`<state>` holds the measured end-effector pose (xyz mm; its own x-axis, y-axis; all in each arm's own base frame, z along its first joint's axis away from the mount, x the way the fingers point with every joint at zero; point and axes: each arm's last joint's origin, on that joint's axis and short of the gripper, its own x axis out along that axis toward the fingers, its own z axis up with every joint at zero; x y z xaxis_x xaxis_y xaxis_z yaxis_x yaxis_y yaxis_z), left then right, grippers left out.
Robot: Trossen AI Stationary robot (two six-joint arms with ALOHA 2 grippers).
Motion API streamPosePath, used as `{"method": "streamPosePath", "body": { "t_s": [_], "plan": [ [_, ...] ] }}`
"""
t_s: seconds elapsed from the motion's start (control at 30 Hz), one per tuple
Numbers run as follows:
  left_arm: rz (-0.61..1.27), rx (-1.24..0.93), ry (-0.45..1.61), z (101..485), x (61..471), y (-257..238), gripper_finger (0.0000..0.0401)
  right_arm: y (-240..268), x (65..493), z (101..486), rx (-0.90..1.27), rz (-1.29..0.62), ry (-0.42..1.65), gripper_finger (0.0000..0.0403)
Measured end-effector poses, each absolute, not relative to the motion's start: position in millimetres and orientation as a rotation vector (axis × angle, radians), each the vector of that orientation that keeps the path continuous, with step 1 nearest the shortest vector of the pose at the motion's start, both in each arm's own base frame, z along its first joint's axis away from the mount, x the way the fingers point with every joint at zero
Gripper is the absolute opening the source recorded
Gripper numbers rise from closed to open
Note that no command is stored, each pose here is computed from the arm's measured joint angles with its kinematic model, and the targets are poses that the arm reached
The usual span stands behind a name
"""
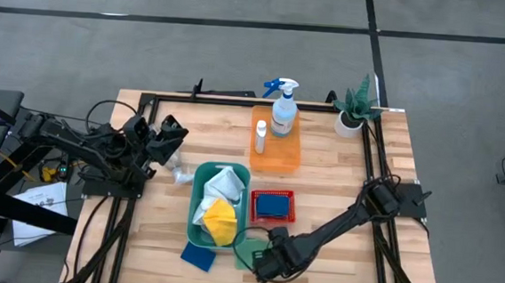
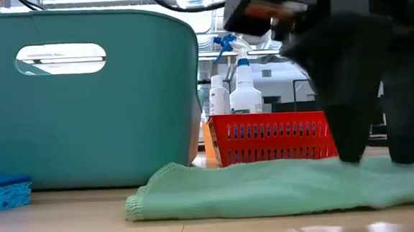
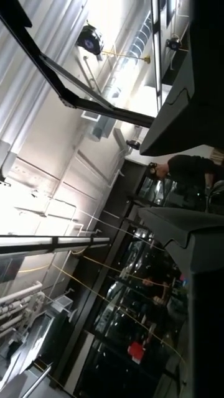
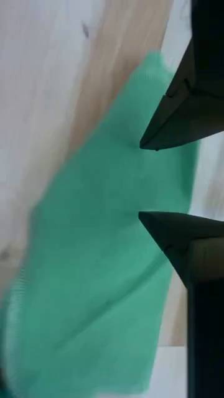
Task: Pick & Place Kitchen Items
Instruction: Put the green towel into the green bin
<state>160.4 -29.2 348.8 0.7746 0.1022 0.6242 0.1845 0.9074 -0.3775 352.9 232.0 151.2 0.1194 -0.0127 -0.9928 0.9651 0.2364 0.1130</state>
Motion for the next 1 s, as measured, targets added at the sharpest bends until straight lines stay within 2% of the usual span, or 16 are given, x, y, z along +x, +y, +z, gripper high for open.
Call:
{"method": "streamPosePath", "body": {
  "t_s": [0.4, 0.53, 0.8, 1.0],
  "plan": [
    [-0.044, -0.437, -0.670, 347, 162, -30, 0.0145, 232, 349, 139, 1.006, -0.996, 1.299, 0.0155],
    [-0.044, -0.436, -0.668, 347, 162, -30, 0.0145, 230, 345, 139, 0.970, -1.019, 1.316, 0.0120],
    [-0.043, -0.436, -0.667, 347, 162, -30, 0.0145, 243, 334, 140, 0.921, -1.000, 1.326, 0.0014],
    [-0.036, -0.428, -0.627, 344, 164, -30, 0.0145, 254, 321, 149, 0.902, -0.978, 1.321, 0.0005]
  ]
}}
